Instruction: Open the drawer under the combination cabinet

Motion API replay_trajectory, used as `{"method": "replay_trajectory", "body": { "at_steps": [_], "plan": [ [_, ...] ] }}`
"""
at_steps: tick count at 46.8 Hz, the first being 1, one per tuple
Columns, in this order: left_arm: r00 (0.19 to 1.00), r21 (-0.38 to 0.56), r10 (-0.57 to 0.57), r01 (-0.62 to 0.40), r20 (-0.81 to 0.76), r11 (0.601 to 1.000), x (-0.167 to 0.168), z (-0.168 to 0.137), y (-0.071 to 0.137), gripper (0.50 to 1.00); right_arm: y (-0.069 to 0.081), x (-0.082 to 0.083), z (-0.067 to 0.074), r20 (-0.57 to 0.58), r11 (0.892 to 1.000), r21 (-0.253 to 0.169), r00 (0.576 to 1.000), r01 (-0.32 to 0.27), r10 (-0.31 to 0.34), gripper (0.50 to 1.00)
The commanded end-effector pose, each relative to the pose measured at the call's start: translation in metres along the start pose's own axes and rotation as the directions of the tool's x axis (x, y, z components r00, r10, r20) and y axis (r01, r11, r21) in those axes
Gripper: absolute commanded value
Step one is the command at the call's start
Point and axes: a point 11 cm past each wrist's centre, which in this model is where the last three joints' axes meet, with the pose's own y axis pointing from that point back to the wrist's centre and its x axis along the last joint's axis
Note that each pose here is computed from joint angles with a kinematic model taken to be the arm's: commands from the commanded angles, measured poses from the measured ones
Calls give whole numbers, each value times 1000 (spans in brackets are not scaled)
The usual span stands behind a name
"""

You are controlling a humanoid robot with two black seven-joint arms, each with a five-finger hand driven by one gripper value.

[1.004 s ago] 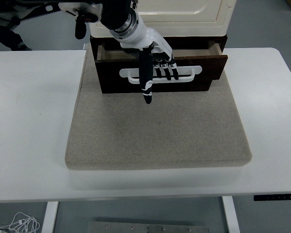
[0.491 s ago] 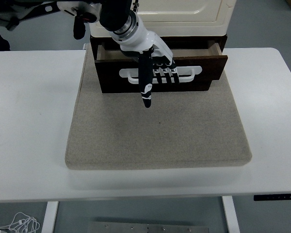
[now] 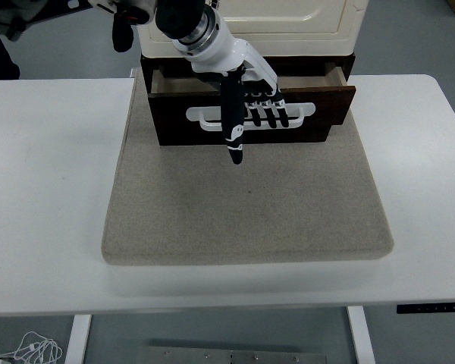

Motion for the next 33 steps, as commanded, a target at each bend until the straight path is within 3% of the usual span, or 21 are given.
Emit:
{"method": "replay_trajectory", "body": {
  "at_steps": [1, 11, 21, 26, 33],
  "plan": [
    [1000, -23, 14, -14, -1, 1000, 4, 6, 3, 1000, 0, 0, 0, 0, 1000, 0, 1000, 0, 0, 926],
    [998, -61, 58, -59, -21, 996, 14, 12, 12, 1000, 0, 0, 0, 0, 1000, 0, 1000, 0, 0, 926],
    [988, -197, 140, -150, -66, 969, 37, 33, 48, 1000, 0, 0, 0, 0, 1000, 0, 1000, 0, 0, 926],
    [964, -298, 234, -263, -130, 918, 66, 48, 85, 1000, 0, 0, 0, 0, 1000, 0, 1000, 0, 0, 926],
    [890, -416, 358, -450, -283, 790, 113, 52, 146, 1000, 0, 0, 0, 0, 1000, 0, 1000, 0, 0, 926]
  ]
}}
